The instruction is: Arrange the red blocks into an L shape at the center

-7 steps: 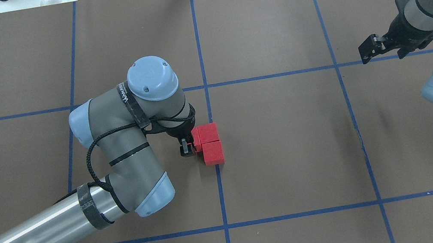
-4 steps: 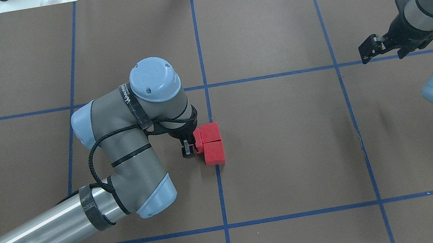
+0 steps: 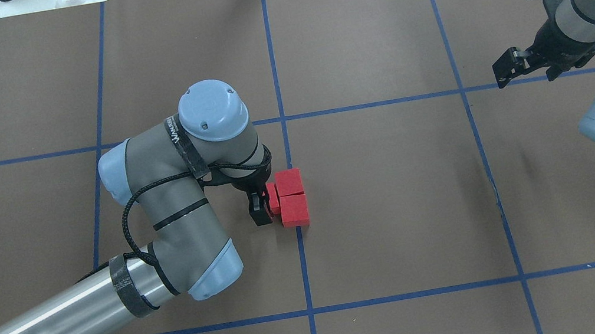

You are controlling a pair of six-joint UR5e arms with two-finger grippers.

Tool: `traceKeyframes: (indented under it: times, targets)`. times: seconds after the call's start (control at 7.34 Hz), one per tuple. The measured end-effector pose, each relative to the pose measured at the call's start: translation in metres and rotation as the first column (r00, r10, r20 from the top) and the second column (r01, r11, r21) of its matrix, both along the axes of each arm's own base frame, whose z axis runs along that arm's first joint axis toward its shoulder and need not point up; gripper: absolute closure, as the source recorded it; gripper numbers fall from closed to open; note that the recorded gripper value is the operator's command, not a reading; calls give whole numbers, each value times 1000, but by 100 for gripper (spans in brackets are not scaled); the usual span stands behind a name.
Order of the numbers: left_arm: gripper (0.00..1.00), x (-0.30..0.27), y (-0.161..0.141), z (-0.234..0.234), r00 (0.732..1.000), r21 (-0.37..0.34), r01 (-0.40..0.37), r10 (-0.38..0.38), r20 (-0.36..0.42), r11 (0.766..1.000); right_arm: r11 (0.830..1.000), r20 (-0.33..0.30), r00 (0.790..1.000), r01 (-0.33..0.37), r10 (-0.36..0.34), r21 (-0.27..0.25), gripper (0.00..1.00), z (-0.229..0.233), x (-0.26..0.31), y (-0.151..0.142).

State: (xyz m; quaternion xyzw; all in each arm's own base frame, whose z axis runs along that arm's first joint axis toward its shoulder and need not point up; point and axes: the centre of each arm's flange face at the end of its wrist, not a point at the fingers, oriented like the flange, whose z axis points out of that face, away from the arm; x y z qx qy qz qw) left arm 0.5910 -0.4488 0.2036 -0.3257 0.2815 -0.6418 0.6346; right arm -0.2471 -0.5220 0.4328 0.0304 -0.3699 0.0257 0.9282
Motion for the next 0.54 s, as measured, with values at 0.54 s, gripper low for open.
traceKeyframes:
  times: [0.54]
  targets:
    - [0, -6, 1, -4, 999, 36, -26, 27, -20, 999, 1000, -1, 1000, 1, -1, -3, 0, 1, -1, 0]
